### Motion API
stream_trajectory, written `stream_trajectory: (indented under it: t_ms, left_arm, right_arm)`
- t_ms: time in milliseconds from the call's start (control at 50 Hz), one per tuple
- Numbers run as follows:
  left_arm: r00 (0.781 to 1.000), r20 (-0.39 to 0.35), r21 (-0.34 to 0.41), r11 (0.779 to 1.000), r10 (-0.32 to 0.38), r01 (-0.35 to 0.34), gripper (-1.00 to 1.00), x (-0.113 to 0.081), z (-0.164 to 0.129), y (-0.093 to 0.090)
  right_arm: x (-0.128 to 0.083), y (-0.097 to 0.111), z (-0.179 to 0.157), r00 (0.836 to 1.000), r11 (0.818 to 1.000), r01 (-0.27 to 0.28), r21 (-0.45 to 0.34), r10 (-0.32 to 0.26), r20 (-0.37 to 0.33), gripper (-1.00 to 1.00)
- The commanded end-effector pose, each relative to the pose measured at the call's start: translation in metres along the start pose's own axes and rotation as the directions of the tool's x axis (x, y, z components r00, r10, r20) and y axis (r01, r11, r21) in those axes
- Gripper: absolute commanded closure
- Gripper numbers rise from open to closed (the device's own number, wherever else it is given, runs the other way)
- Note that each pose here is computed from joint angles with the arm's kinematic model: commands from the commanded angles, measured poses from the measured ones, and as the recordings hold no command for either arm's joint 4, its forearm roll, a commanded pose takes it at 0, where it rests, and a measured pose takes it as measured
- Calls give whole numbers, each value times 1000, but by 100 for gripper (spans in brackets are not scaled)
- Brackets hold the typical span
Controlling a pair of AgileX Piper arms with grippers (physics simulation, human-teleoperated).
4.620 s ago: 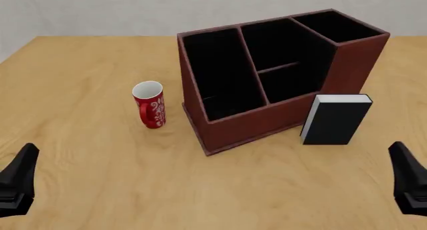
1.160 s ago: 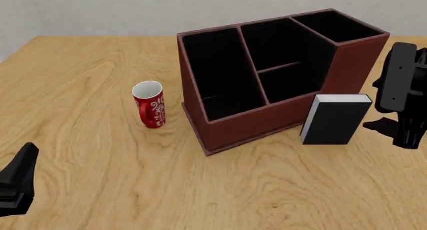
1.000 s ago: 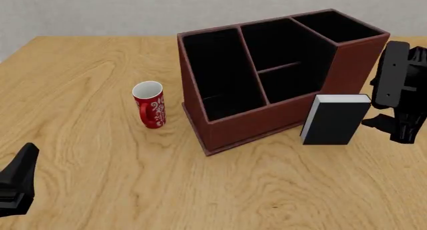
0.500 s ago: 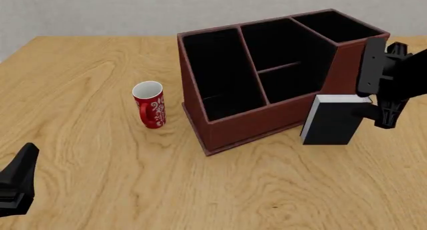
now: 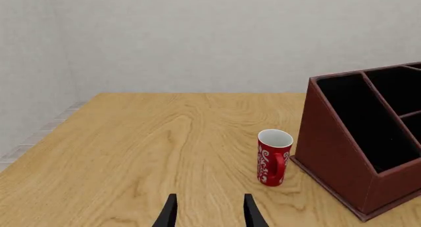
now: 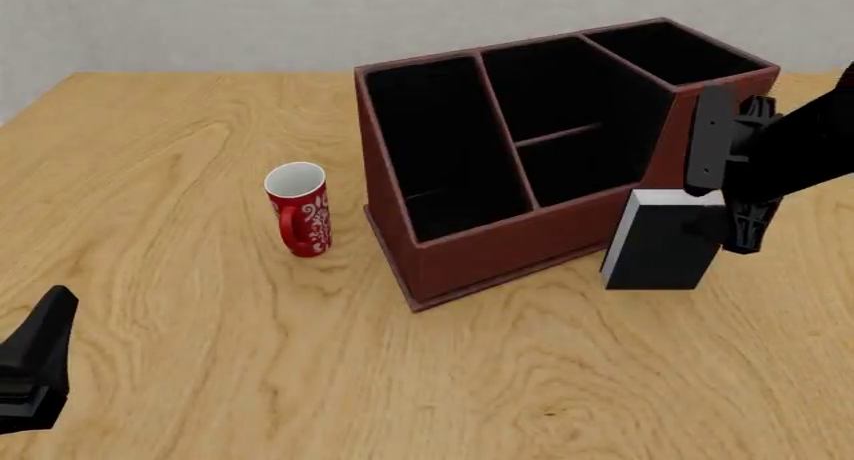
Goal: Pick up the book and place it in the left compartment of the caddy.
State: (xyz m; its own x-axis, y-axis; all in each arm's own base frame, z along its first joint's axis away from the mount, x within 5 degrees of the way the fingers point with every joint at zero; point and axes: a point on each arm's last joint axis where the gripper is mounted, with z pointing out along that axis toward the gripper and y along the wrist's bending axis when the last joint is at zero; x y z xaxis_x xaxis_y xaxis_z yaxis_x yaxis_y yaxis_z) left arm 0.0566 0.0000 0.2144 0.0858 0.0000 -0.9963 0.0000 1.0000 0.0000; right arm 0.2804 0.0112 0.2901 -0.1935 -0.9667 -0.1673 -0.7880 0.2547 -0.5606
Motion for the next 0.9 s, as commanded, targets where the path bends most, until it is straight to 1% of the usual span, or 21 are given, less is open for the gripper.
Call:
stream_trajectory:
  t_ms: [20, 180, 320, 640, 840, 860, 900]
  left_arm:
    - [1000, 0, 0, 1000, 0, 0, -100, 0, 0, 0]
    - [1000, 0, 0, 1000, 0, 0, -100, 0, 0, 0]
    - [1000, 0, 0, 1000, 0, 0, -100, 0, 0, 0]
    - [1000, 0, 0, 1000, 0, 0, -100, 0, 0, 0]
    - [1000, 0, 0, 1000, 0, 0, -100, 0, 0, 0]
    - [1000, 0, 0, 1000, 0, 0, -100, 0, 0, 0]
    - [1000, 0, 0, 1000, 0, 0, -100, 0, 0, 0]
  right_arm:
    - [-4, 2, 12, 1000, 1000, 4, -23, -4, 2, -100]
    - [-8, 9, 20, 1000, 999, 4, -47, -3, 7, -100]
    - [-9, 9, 25, 1000, 999, -2, -54, 2, 6, -100]
    - [-6, 14, 45, 1000, 996, -17, -82, 16, -8, -100]
    - [-10, 15, 42, 1000, 996, -14, -86, 14, -2, -100]
    - [-10, 15, 42, 1000, 996, -14, -85, 14, -2, 100]
    - [-11, 19, 42, 1000, 995, -13, -96, 13, -2, 100]
